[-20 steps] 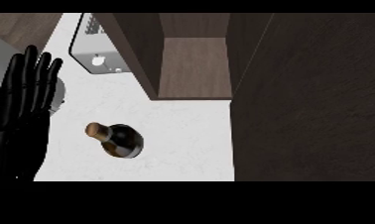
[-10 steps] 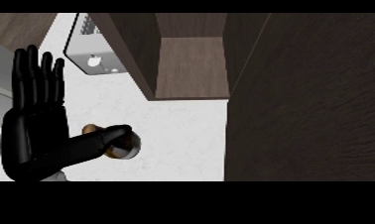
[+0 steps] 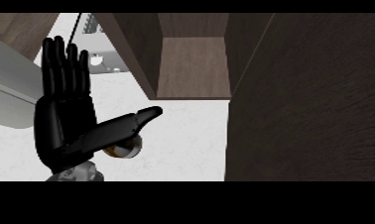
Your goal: Pick up the wine, place it into the cabinet and close the cabinet
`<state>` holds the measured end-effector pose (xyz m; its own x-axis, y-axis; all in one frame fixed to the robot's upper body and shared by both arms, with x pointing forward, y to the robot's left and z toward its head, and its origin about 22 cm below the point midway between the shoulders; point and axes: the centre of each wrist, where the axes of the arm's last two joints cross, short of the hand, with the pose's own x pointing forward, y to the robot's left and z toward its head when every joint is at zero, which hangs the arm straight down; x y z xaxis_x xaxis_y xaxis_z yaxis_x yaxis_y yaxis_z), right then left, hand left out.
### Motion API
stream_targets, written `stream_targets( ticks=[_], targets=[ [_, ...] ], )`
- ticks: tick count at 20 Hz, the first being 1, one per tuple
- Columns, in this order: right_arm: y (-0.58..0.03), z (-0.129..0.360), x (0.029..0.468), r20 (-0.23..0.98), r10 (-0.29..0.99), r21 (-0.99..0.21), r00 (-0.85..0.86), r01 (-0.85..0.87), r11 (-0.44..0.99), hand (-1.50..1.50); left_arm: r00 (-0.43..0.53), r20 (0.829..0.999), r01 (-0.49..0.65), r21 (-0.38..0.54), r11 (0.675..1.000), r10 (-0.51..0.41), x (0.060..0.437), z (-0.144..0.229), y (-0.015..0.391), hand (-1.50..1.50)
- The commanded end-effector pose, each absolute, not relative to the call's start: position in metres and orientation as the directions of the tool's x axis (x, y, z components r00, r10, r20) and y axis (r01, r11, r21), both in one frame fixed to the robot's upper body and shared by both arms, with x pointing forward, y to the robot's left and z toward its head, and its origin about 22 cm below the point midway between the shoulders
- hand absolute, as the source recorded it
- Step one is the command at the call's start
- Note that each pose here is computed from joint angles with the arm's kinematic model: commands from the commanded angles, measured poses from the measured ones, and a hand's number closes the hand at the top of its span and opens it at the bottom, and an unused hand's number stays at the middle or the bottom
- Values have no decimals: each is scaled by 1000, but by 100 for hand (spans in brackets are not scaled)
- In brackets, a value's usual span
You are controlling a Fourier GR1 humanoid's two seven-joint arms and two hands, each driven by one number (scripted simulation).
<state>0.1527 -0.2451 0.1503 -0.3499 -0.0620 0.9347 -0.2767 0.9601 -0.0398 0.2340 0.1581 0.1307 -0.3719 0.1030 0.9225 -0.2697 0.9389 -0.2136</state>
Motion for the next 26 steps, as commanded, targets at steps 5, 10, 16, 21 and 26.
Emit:
stream_targets(
  ticks=[5,10,16,21,26],
  targets=[
    [-257,159,154,944,-53,-41,-326,-275,960,-150,-363,923,-282,-236,930,124,231,143,142,-150],
    [-243,159,145,942,-65,-32,-330,-280,960,-150,-378,920,-286,-220,933,101,231,128,142,-150],
    [-252,163,155,942,-72,-29,-327,-293,956,-150,-369,925,-321,-223,920,96,213,127,130,-150],
    [-237,166,140,939,-65,-32,-338,-273,961,-150,-323,943,-360,-195,912,74,208,119,145,-150],
    [-247,173,150,937,-40,-57,-347,-265,963,-150,-314,948,-392,-185,901,58,196,96,154,-150]
  ],
)
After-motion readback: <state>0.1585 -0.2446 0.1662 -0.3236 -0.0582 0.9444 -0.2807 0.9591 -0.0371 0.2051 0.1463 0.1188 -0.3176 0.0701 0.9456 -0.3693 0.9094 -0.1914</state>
